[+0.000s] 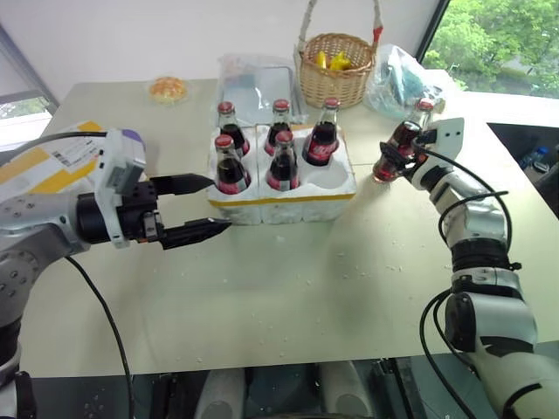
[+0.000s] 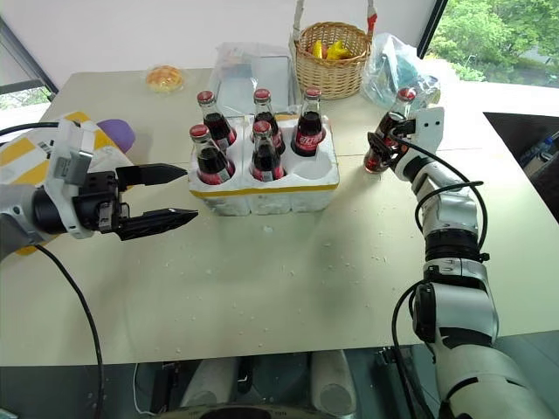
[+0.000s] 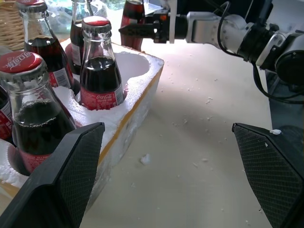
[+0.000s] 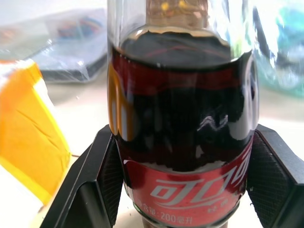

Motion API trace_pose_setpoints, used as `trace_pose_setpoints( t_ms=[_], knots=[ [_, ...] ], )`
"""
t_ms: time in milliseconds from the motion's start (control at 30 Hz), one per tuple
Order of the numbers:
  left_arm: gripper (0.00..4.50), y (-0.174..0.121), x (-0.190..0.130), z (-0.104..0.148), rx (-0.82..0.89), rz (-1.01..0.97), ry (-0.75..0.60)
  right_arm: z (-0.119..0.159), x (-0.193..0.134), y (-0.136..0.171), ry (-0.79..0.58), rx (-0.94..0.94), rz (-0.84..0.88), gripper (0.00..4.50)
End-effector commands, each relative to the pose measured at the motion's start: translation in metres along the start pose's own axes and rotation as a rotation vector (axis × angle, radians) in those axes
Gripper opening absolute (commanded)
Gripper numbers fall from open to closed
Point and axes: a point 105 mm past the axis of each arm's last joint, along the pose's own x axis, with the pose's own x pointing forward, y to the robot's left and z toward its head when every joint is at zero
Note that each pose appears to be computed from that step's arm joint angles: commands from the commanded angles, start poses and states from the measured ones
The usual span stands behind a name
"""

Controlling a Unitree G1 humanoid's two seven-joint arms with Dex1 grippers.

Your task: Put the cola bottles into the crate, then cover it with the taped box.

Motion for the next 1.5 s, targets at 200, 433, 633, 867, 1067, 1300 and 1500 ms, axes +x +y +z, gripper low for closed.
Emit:
trace_pose_setpoints(
  t_ms=[200, 433, 633, 867, 1067, 1300, 1500],
  knots=[
    [4.50, -0.005, 0.001, 0.003, 0.018, -0.005, -0.029, 0.109, -0.041, 0.074, -0.267, 0.101, 0.450, 2.75],
    [4.50, -0.001, 0.001, 0.006, 0.031, -0.004, -0.032, 0.080, -0.039, 0.120, -0.148, 0.042, 0.582, 2.75],
    [4.50, -0.002, 0.000, 0.006, 0.033, -0.002, -0.033, 0.056, -0.032, 0.129, -0.087, -0.006, 0.578, 2.75],
    [4.50, -0.003, -0.001, 0.006, 0.031, 0.005, -0.035, 0.030, -0.024, 0.144, -0.017, -0.081, 0.626, 2.75],
    [4.50, -0.001, -0.001, 0.007, 0.034, 0.012, -0.036, 0.014, -0.017, 0.154, 0.042, -0.104, 0.680, 2.75],
    [4.50, -0.001, -0.001, 0.006, 0.039, 0.017, -0.036, -0.001, -0.008, 0.152, 0.107, -0.138, 0.681, 4.45],
    [4.50, 0.001, -0.007, 0.003, 0.042, 0.058, -0.024, -0.001, -0.007, 0.149, 0.108, -0.152, 0.682, 4.45]
  ],
)
